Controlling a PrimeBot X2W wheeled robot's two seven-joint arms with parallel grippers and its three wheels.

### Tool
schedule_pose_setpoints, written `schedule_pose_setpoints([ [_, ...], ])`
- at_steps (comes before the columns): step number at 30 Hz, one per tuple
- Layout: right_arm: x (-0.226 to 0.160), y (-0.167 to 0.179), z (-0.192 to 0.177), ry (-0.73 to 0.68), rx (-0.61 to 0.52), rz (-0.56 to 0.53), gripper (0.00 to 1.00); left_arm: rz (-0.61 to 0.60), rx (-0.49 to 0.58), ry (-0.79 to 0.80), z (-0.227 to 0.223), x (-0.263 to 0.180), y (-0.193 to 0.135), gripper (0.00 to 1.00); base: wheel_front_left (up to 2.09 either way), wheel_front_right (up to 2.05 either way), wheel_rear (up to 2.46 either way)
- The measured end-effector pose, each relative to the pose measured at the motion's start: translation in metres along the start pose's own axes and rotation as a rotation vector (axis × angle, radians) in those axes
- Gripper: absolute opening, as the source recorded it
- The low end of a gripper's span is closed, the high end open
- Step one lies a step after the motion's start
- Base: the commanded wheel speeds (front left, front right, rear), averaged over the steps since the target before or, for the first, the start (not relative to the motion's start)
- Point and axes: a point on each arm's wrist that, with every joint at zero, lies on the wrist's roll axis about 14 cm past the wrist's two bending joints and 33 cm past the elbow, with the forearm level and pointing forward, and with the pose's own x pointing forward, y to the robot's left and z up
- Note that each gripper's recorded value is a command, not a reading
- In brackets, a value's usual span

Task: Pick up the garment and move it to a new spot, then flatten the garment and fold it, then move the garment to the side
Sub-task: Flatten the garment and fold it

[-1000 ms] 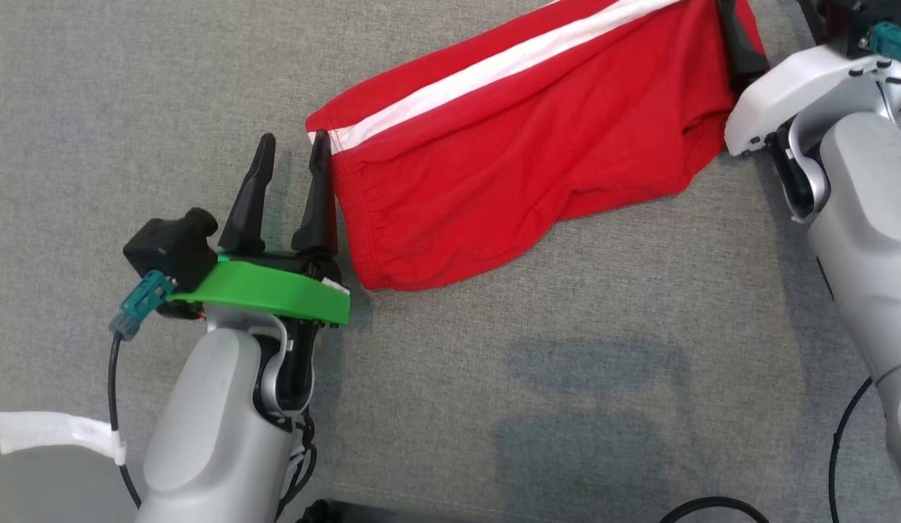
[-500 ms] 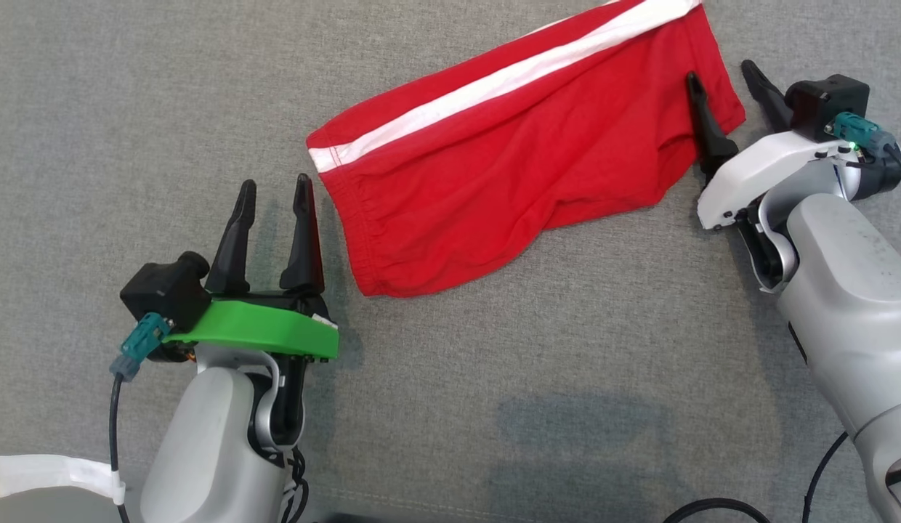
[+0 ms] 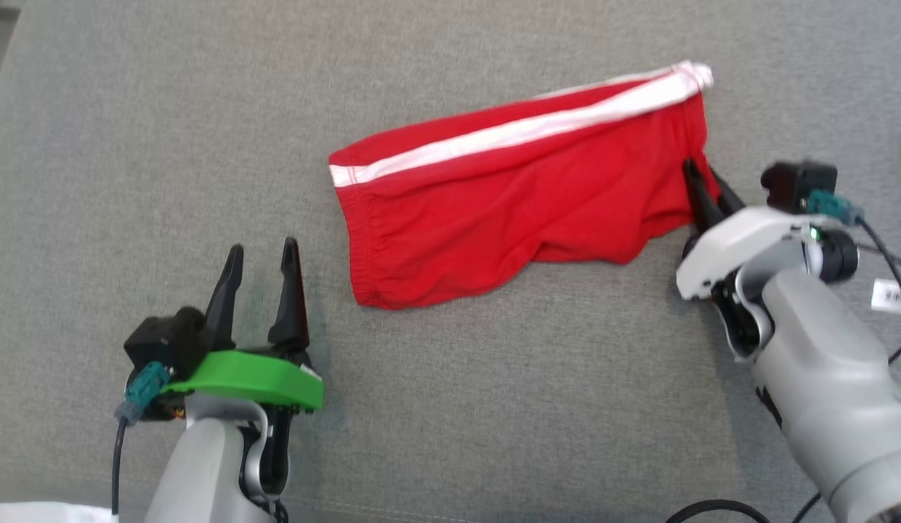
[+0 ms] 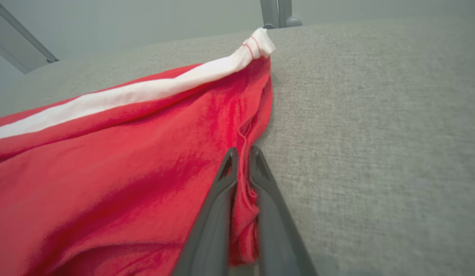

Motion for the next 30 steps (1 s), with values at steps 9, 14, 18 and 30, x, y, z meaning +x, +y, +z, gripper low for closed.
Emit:
schedule_pose_setpoints([
  [9,-0.073,-0.022,-0.011,-0.015,0.077,-0.119,0.0,-0.021,0.008,0.001,0.001,-0.03,-0.003,1.0,0.0,0.0,0.0],
  [14,-0.109,-0.04,-0.011,-0.035,0.087,-0.19,0.0,-0.046,0.009,-0.001,0.0,-0.041,-0.01,1.0,0.0,0.0,0.0],
  [18,-0.126,-0.05,0.004,-0.09,0.067,-0.221,0.0,-0.069,0.005,0.003,-0.002,-0.046,-0.018,1.0,0.0,0.0,0.0],
  [30,-0.103,0.084,0.061,-0.256,-0.05,0.162,0.0,-0.067,-0.007,0.004,-0.002,-0.054,-0.016,1.0,0.0,0.0,0.0],
])
